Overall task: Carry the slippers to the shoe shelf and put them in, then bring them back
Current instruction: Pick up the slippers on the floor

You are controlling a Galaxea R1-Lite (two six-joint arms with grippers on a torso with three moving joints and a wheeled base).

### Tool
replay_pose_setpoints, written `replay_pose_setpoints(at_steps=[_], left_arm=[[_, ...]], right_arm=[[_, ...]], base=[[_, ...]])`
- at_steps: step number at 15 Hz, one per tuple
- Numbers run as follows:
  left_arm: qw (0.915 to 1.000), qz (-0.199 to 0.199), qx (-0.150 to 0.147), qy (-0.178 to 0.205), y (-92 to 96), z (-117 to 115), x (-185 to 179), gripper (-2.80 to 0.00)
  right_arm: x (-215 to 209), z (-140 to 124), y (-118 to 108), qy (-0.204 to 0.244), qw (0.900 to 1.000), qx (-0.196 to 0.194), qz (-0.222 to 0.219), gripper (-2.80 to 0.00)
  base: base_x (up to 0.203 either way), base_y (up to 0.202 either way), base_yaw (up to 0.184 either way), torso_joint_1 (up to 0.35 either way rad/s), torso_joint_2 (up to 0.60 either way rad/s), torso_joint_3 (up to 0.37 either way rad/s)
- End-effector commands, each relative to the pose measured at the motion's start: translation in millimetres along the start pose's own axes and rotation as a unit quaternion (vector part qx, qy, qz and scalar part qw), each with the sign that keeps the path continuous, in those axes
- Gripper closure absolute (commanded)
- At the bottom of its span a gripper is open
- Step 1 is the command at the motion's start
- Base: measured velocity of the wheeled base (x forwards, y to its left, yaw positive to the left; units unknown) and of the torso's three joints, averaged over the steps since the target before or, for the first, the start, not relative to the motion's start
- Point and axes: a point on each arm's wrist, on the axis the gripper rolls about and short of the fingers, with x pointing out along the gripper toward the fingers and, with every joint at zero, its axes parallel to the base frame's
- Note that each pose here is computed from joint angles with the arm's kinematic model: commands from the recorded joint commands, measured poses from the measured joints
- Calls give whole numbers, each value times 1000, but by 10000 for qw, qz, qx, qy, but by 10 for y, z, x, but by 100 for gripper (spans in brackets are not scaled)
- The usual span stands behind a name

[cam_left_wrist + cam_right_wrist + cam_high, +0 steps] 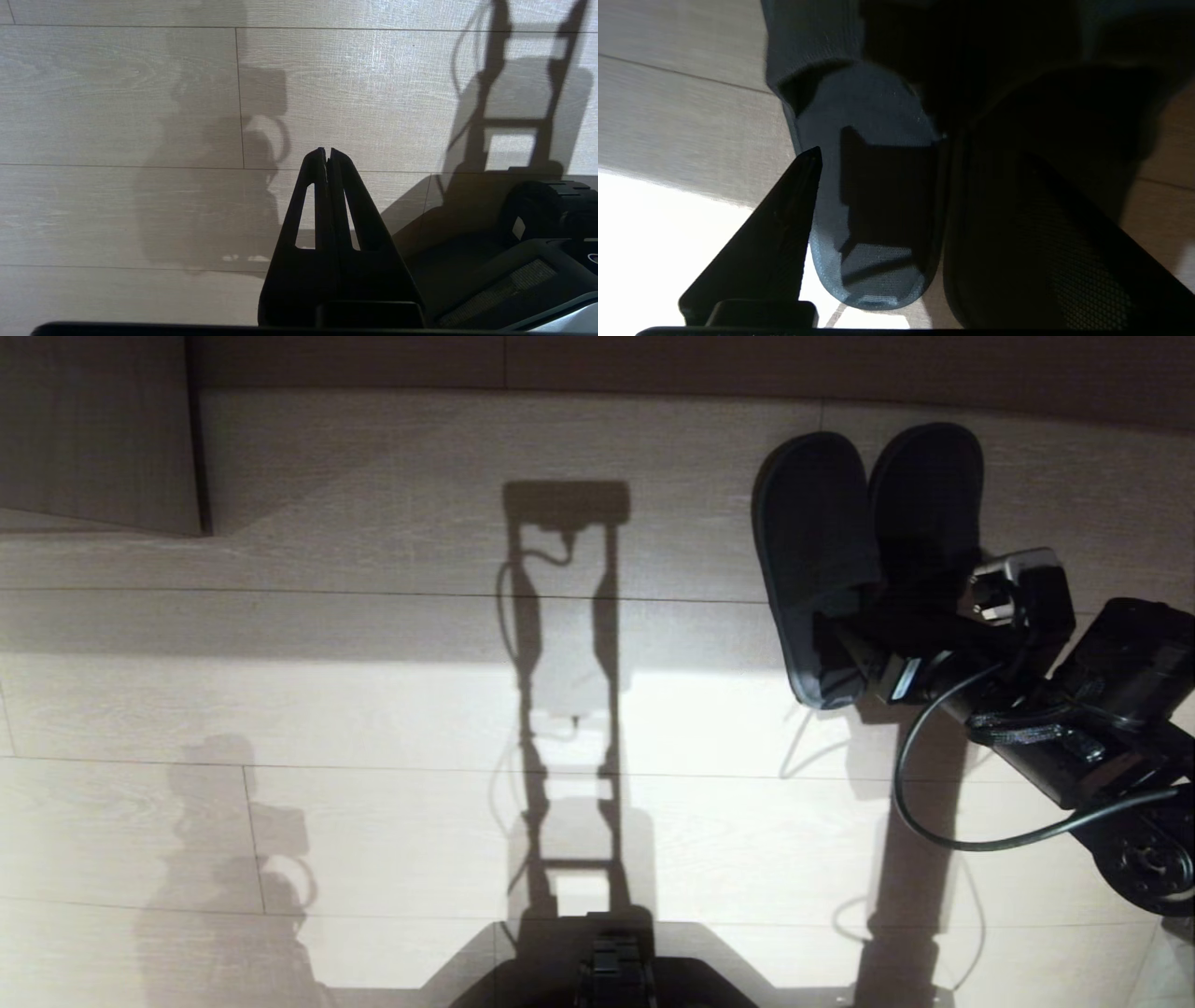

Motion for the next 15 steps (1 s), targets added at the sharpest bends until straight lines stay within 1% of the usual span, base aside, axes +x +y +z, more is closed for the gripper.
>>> replay_pose_setpoints(at_steps=[1, 3, 4, 6, 8, 11, 12, 15], left_arm=[[10000, 9, -4, -12, 0, 0, -2, 0], [10000, 2, -4, -12, 0, 0, -1, 0], [10000, 2, -4, -12, 0, 0, -1, 0], [10000, 2, -12, -12, 0, 0, -1, 0], [10000, 2, -12, -5, 0, -1, -1, 0], [10000, 5, -12, -4, 0, -2, -1, 0], [10000, 2, -19, -11, 0, 0, -1, 0], [10000, 9, -19, -5, 0, -1, -1, 0]], right_arm=[[108, -67, 11, 2, 10000, 34, 18, -280], [193, 12, 2, -421, 9990, 180, -5, -280], [195, 14, 2, -431, 9989, 183, -6, -280], [299, -24, 3, -621, 9979, 170, -43, -280], [429, -33, -4, -973, 9951, 160, -104, -280], [576, -35, -18, -1300, 9913, 142, -148, -280], [626, -54, -21, -1363, 9905, 131, -156, 0], [712, -84, -28, -1457, 9891, 90, -177, 0]], base=[[0, 0, 0, 0, 0, 0], [0, 0, 0, 0, 0, 0], [0, 0, 0, 0, 0, 0], [0, 0, 0, 0, 0, 0], [0, 0, 0, 0, 0, 0], [0, 0, 0, 0, 0, 0], [0, 0, 0, 0, 0, 0], [0, 0, 0, 0, 0, 0]])
